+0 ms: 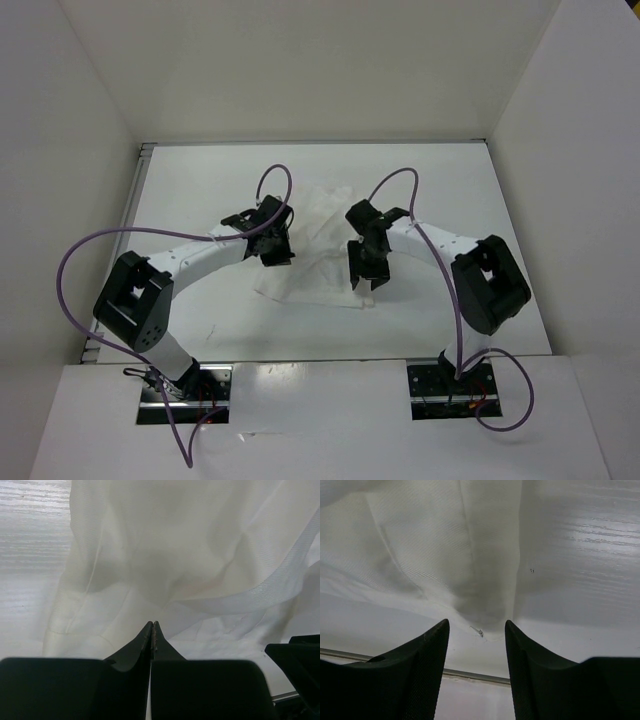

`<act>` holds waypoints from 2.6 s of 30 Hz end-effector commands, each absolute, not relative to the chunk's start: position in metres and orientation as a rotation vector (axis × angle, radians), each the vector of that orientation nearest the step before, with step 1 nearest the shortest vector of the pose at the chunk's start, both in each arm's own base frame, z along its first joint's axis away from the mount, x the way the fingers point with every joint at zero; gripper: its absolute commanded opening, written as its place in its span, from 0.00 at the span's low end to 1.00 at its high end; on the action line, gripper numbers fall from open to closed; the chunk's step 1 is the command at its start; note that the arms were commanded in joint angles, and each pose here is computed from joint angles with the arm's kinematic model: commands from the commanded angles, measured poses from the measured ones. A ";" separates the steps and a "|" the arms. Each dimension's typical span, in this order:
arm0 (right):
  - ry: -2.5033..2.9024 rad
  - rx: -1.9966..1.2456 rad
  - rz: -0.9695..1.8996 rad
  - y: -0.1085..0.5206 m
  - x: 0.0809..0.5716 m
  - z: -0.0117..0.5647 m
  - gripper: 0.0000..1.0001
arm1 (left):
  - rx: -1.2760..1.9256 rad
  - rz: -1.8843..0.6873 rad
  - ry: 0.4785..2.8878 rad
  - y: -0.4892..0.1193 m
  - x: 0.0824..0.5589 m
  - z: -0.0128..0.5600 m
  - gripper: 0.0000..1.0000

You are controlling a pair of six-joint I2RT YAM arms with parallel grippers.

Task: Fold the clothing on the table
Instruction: Flatten the skirt out

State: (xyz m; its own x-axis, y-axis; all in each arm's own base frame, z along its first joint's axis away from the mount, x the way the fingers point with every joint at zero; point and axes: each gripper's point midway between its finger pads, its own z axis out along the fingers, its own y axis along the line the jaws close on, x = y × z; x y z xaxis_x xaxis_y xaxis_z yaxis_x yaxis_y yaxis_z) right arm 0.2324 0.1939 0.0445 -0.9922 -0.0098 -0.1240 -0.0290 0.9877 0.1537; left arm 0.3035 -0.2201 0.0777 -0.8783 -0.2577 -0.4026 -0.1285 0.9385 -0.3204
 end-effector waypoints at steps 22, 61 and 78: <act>2.860 0.029 0.084 0.189 0.243 0.076 0.00 | -0.358 -0.407 2.590 -0.202 0.304 0.095 0.01; 2.865 0.064 -0.085 0.177 0.248 0.045 0.61 | -0.367 -0.403 2.637 -0.199 0.290 0.074 0.01; 2.875 0.077 -0.151 0.174 0.252 0.016 0.00 | -0.370 -0.390 2.633 -0.195 0.288 0.075 0.01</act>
State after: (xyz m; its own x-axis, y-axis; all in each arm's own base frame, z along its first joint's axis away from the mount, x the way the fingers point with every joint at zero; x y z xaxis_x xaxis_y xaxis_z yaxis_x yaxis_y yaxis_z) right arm 0.2488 0.1707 0.0164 -0.9742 0.0355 -0.2227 0.0600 0.9927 -0.1043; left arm 0.2890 -0.1968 0.0701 -0.8705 -0.3065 -0.3850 -0.1855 0.9290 -0.3201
